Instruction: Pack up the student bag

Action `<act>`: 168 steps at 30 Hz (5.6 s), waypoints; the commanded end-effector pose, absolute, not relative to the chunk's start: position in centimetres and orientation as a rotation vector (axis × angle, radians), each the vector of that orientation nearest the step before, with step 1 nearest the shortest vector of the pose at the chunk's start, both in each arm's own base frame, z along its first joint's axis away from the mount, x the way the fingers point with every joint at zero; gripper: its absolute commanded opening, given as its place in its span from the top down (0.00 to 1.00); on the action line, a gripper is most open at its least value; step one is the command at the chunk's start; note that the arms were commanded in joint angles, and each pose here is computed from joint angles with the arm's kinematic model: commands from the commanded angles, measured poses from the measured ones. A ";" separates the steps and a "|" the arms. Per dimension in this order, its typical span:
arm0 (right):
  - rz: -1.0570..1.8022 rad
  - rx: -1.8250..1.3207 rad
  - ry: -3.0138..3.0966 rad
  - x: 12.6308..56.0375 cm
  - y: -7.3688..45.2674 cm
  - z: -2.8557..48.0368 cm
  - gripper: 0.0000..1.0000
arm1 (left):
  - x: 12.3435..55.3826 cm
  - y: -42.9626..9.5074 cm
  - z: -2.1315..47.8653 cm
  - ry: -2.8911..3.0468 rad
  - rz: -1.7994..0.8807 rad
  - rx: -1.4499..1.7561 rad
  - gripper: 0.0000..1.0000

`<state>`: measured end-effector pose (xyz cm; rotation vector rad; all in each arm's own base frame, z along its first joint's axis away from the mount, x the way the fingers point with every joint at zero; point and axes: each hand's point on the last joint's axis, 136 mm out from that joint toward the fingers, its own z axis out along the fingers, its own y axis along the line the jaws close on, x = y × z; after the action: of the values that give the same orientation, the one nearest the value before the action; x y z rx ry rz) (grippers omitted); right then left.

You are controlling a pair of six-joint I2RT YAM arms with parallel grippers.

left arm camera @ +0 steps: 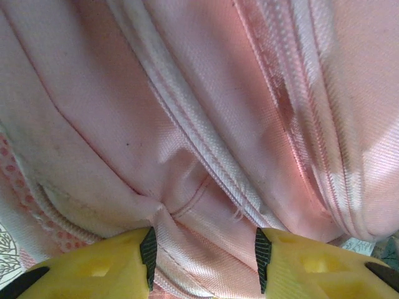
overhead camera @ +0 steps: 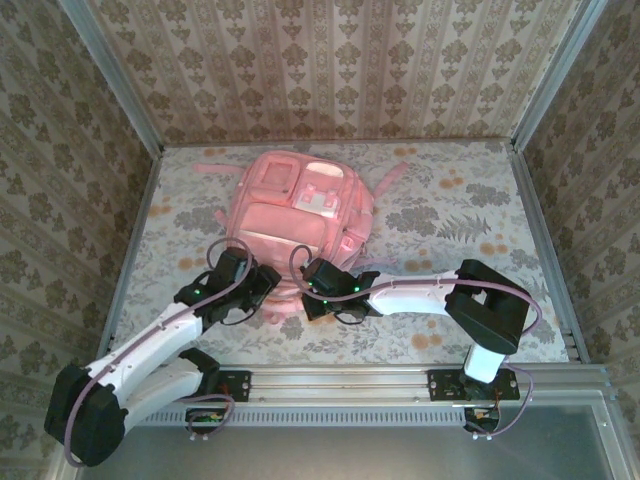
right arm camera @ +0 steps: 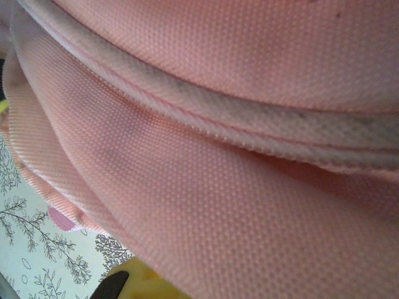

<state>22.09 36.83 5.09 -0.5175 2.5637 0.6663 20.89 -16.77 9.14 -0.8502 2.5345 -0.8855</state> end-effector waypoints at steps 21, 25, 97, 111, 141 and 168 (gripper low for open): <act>0.713 -0.522 2.544 22.0 37.8 5.0 1.00 | 19.4 -15.5 8.1 2.524 -0.756 -0.989 0.47; 0.722 -0.518 2.542 22.0 37.9 4.9 1.00 | 20.7 -15.8 8.5 2.503 -0.730 -0.964 0.52; 0.532 -0.402 2.568 24.0 28.8 3.7 1.00 | 22.9 -16.3 11.2 2.428 -0.646 -0.759 1.00; 0.475 -0.354 2.587 26.2 25.6 3.6 1.00 | 22.5 -14.5 11.3 2.411 -0.631 -0.786 1.00; 0.354 -0.009 2.671 32.5 15.9 4.6 1.00 | 22.4 -17.4 14.6 2.413 -0.795 -0.446 0.20; 0.194 0.300 2.494 33.7 6.7 8.1 0.01 | 25.0 -12.5 21.9 2.182 -0.595 -0.134 0.00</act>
<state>33.44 8.19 5.60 0.2459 2.5848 0.2627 23.96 -14.14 21.22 -0.1407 2.1847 -0.7281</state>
